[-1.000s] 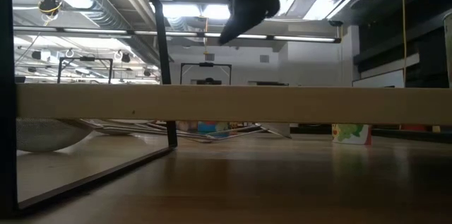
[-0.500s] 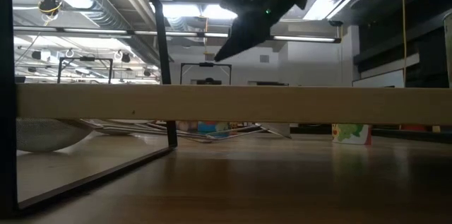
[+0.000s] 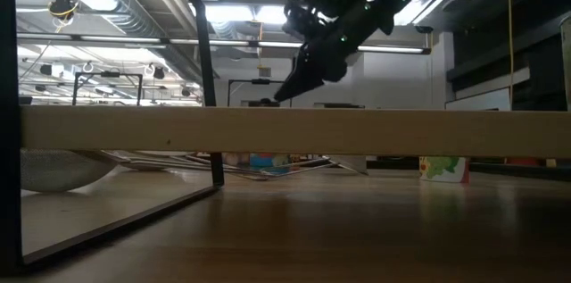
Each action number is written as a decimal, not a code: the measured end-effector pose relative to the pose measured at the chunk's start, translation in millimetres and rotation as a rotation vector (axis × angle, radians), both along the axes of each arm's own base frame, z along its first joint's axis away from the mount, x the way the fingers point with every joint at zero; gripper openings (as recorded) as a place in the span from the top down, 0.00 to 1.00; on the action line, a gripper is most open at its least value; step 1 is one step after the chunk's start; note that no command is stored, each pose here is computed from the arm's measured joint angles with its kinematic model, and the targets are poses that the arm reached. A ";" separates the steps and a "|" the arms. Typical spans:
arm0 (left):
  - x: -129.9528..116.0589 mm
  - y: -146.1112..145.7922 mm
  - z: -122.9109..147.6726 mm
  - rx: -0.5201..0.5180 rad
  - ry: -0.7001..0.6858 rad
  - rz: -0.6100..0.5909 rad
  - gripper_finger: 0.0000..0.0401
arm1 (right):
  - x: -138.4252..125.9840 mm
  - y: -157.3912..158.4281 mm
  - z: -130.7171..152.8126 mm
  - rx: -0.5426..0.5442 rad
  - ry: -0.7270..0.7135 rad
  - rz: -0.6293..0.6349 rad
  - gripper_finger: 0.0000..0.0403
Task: Pick and place cans onto a shelf
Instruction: Put the canned tomatoes on the shelf
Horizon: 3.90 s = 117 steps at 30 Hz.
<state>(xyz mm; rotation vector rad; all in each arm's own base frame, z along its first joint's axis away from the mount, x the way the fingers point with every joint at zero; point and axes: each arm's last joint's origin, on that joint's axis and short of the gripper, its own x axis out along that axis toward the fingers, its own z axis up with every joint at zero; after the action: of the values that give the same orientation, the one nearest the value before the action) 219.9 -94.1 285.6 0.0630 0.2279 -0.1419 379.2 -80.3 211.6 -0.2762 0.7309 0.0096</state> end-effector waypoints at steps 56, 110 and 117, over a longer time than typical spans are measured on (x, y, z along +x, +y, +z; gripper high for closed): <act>-65.2 25.0 -46.2 0.017 -0.138 -0.037 0.83 | 28.1 19.6 41.3 0.035 0.185 0.056 1.00; -76.6 31.0 -85.9 -0.048 -0.216 -0.029 0.83 | -166.0 271.9 35.1 0.152 0.122 0.008 0.99; -76.6 31.0 -85.9 -0.048 -0.216 -0.029 0.83 | -166.6 273.0 34.6 0.165 0.147 0.038 0.99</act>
<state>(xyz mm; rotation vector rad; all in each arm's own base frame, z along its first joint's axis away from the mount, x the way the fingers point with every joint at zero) 143.3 -63.1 199.7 0.0337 0.0078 -0.1680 212.6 192.7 246.1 -0.1320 0.8655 0.1266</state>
